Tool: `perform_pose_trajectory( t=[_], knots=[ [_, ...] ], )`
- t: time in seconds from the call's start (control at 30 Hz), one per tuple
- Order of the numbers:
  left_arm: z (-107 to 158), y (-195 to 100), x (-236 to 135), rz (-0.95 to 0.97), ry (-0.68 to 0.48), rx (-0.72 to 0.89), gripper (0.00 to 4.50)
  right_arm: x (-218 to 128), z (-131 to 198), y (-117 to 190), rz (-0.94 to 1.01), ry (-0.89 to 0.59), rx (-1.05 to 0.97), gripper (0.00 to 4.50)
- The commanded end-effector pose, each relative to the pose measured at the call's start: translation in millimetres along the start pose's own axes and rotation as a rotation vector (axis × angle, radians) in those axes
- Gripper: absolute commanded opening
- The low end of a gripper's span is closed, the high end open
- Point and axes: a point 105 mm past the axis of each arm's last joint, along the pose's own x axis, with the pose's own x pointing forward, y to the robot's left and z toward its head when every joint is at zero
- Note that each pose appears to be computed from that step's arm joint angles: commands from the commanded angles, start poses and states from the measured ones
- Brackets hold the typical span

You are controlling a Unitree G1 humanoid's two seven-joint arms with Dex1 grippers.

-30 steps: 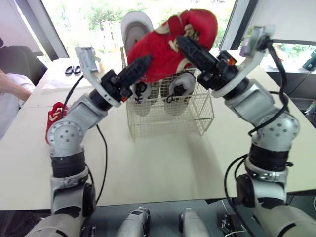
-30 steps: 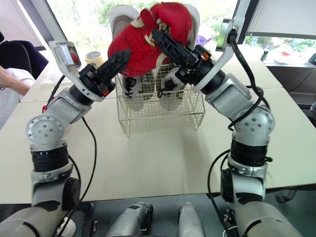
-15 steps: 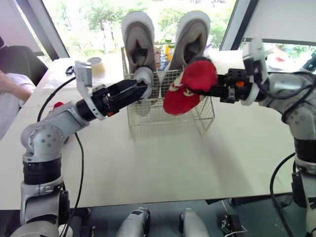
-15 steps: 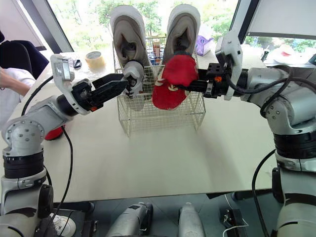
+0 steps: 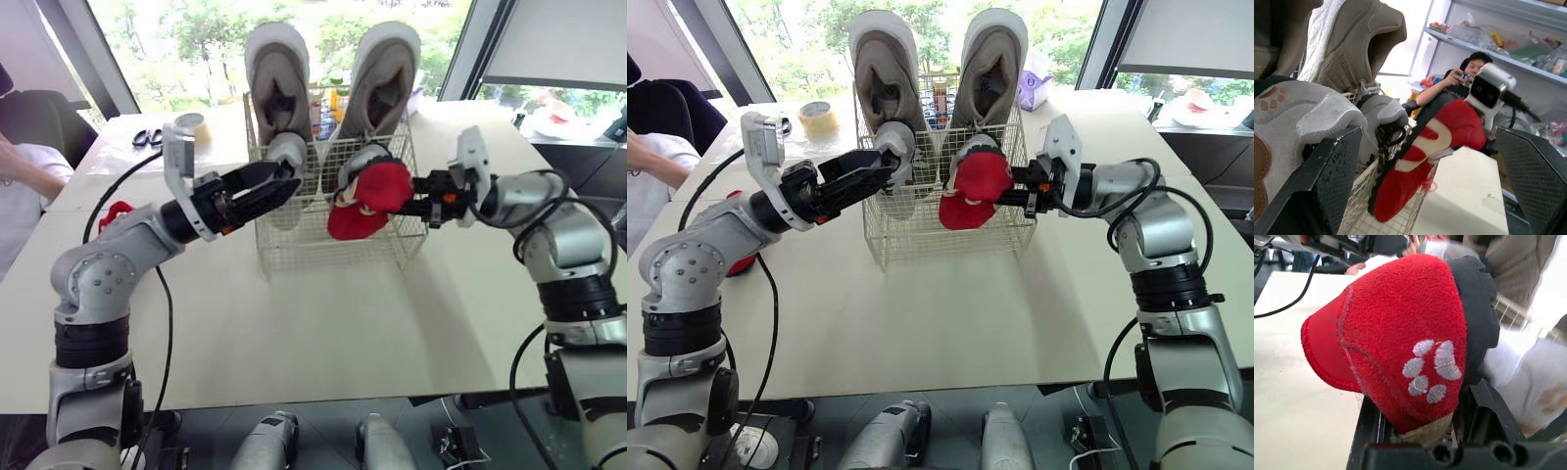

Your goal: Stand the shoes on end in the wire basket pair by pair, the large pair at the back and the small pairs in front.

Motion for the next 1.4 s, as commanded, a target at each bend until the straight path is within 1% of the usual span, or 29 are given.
perform_pose_trajectory(
  t=[0.03,0.23,0.4,0.47,0.5,0.83,1.0,1.1,1.17,1.2,1.4],
  knots=[
    [7.9,-7.8,1.7,-0.025,-0.022,0.047,4.44,-5.1,4.8,-3.0,-0.028,-0.025,-0.043,0.72],
    [5.1,-9.5,4.5,-0.036,-0.006,0.049,4.44,-9.5,-11.9,-3.6,-0.063,0.023,-0.034,0.72],
    [4.1,-9.8,6.4,-0.040,-0.004,0.049,4.44,-13.8,-6.8,-0.2,-0.061,0.019,-0.018,0.72],
    [3.8,-10.0,6.3,-0.040,-0.003,0.049,4.50,-16.5,-2.2,0.6,-0.076,0.023,-0.042,1.72],
    [3.6,-10.1,6.0,-0.040,-0.003,0.050,4.50,-17.9,0.1,1.3,-0.082,0.026,-0.053,2.01],
    [2.0,-8.8,-6.4,-0.009,0.011,0.054,4.50,-43.2,30.2,2.8,-0.153,0.047,-0.100,2.01],
    [0.6,-8.7,-7.1,-0.005,0.013,0.052,4.50,-40.8,27.4,7.2,-0.126,0.045,-0.041,2.01],
    [0.8,-8.6,-6.2,-0.005,0.010,0.053,4.50,-33.1,27.4,11.9,-0.098,0.032,-0.021,2.90],
    [0.8,-8.6,-6.0,-0.005,0.009,0.054,4.50,-29.8,28.1,13.5,-0.088,0.025,-0.009,3.84],
    [0.7,-8.7,-5.8,-0.005,0.009,0.054,4.50,-29.1,27.5,13.7,-0.087,0.028,-0.007,4.42],
    [0.4,-9.0,-9.2,0.012,0.012,0.058,4.50,-40.4,21.8,6.7,-0.147,0.082,-0.045,4.42]
  ],
)
